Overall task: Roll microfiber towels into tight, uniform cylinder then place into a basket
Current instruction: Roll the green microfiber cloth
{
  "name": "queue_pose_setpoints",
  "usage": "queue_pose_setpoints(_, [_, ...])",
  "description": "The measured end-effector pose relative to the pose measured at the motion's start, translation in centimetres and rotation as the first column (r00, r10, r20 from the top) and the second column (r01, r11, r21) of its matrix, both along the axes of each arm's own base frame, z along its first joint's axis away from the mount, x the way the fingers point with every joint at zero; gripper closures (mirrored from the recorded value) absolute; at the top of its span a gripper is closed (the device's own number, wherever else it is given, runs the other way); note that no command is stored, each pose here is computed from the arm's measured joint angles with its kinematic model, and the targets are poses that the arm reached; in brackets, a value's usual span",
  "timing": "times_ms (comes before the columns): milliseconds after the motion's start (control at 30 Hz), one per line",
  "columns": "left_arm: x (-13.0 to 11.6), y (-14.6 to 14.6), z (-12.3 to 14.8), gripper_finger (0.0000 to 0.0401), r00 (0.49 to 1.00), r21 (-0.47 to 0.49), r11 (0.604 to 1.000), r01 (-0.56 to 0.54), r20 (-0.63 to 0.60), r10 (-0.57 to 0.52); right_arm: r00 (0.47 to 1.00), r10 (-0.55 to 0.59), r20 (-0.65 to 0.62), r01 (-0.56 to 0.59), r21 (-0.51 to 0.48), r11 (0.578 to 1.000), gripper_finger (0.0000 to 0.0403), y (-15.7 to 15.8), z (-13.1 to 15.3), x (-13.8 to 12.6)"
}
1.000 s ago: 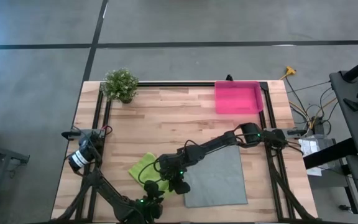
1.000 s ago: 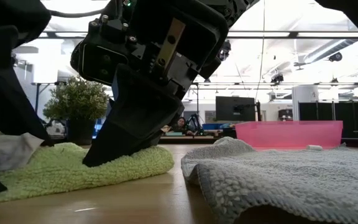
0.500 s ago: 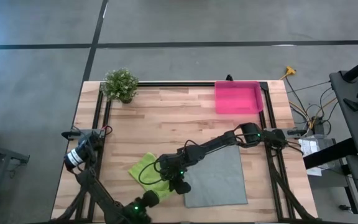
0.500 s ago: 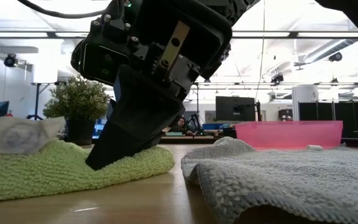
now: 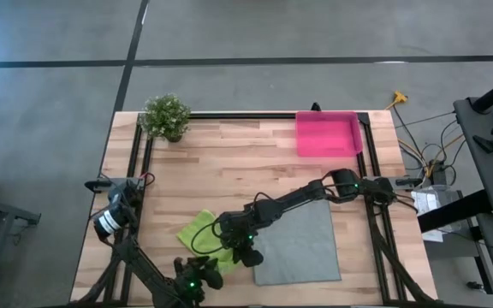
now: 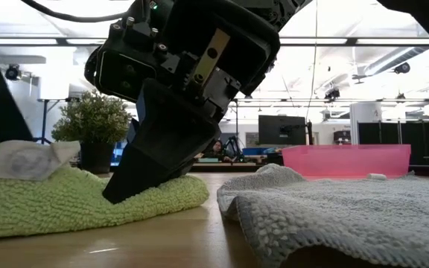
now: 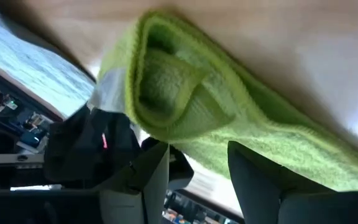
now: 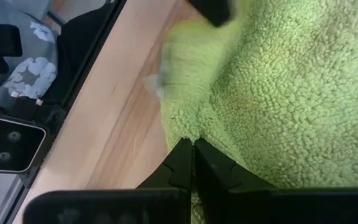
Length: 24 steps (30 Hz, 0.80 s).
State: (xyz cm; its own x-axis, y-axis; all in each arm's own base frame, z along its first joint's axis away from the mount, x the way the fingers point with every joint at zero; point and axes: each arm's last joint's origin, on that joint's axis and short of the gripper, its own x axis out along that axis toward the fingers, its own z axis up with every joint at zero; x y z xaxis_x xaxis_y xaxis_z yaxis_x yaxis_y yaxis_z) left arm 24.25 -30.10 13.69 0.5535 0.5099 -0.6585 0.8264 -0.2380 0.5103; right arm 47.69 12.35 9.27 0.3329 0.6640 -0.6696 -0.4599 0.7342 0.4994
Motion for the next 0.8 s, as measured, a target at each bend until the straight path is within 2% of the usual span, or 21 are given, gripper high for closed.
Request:
queue_pose_setpoints(133, [-0.2,0.1,-0.2,0.0253,1.0,0.005,1.0,0.004,-0.009,-0.004,1.0,0.0,0.001,0.0,0.0,1.0,0.0394,0.0,0.0,0.0])
queue_pose_setpoints(300, [-0.2,-0.3,-0.4,0.0253,1.0,-0.038,0.999,0.01,-0.009,-0.01,1.0,-0.001,0.002,0.001,0.0,1.0,0.0394,0.0,0.0,0.0])
queue_pose_setpoints(500, [-0.1,-1.6,-0.4,0.0253,0.995,-0.072,0.993,0.097,0.035,-0.094,1.0,-0.003,0.0,0.003,0.0,1.0,0.0394,0.0,0.0,0.0])
queue_pose_setpoints(800, [0.0,-1.7,-0.3,0.0253,0.994,-0.069,0.993,0.1,0.059,-0.096,1.0,-0.015,-0.005,0.015,0.003,1.0,0.0394,0.0,0.0,0.1])
